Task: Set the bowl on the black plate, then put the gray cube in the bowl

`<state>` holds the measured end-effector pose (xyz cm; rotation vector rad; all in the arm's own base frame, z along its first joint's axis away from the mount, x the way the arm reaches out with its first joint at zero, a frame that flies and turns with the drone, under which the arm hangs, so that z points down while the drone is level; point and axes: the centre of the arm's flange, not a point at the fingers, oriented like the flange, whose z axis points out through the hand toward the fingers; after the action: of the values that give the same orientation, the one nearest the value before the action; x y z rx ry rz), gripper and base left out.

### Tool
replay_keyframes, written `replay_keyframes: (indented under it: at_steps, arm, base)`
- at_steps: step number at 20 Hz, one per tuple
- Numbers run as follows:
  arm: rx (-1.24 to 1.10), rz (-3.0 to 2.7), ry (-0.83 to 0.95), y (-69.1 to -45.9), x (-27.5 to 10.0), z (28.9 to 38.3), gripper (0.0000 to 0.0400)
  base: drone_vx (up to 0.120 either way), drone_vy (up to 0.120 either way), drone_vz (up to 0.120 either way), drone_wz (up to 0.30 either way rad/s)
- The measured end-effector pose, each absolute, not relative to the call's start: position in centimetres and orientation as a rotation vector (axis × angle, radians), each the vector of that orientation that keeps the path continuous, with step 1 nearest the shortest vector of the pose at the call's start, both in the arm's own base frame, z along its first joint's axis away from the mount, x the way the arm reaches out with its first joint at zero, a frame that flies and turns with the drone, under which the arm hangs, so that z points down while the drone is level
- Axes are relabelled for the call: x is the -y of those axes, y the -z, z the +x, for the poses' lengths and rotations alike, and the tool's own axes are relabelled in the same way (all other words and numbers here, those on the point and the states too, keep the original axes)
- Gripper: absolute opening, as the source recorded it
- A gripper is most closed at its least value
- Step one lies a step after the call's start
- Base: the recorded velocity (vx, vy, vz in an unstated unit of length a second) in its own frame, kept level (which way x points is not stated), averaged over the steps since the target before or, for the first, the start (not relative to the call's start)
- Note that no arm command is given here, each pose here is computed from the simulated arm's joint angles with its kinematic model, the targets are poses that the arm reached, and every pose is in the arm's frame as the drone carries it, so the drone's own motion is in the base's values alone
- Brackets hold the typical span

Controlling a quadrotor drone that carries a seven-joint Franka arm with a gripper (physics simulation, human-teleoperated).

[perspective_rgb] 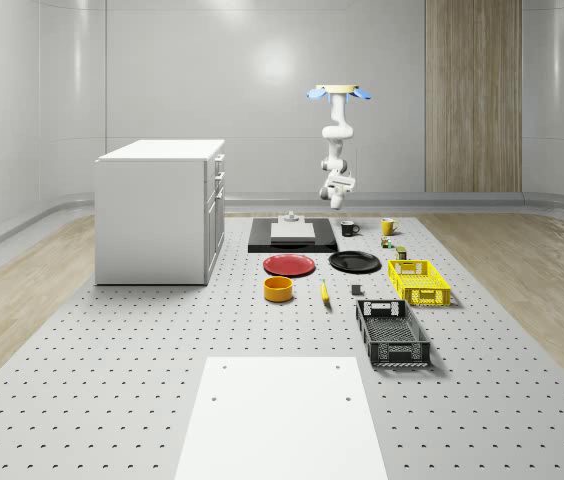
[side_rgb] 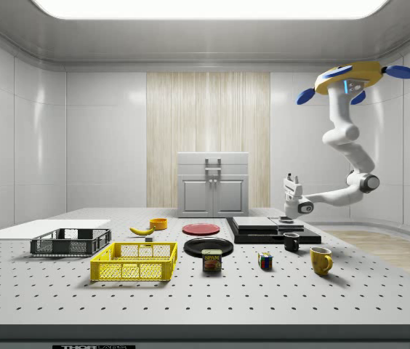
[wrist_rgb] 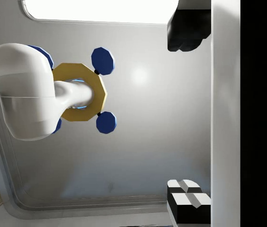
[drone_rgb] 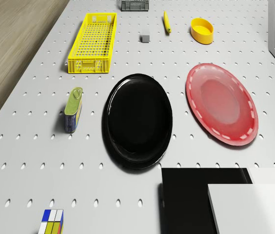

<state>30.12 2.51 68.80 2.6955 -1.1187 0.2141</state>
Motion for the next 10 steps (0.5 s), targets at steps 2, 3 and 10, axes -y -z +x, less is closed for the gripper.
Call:
replay_keyframes:
  at_steps: [2, 3, 10]
  arm:
    - [1.082, 2.605, -0.264, -68.5, -3.5, 30.11, 0.0400]
    - [1.059, 2.548, -0.295, -68.2, -4.0, 30.12, 0.0400]
    - [0.757, 1.807, -0.578, -62.5, -9.3, 30.27, 0.0400]
  base:
    - [0.120, 0.000, 0.000, 0.000]
    - [0.120, 0.000, 0.000, 0.000]
    - [0.120, 0.000, 0.000, 0.000]
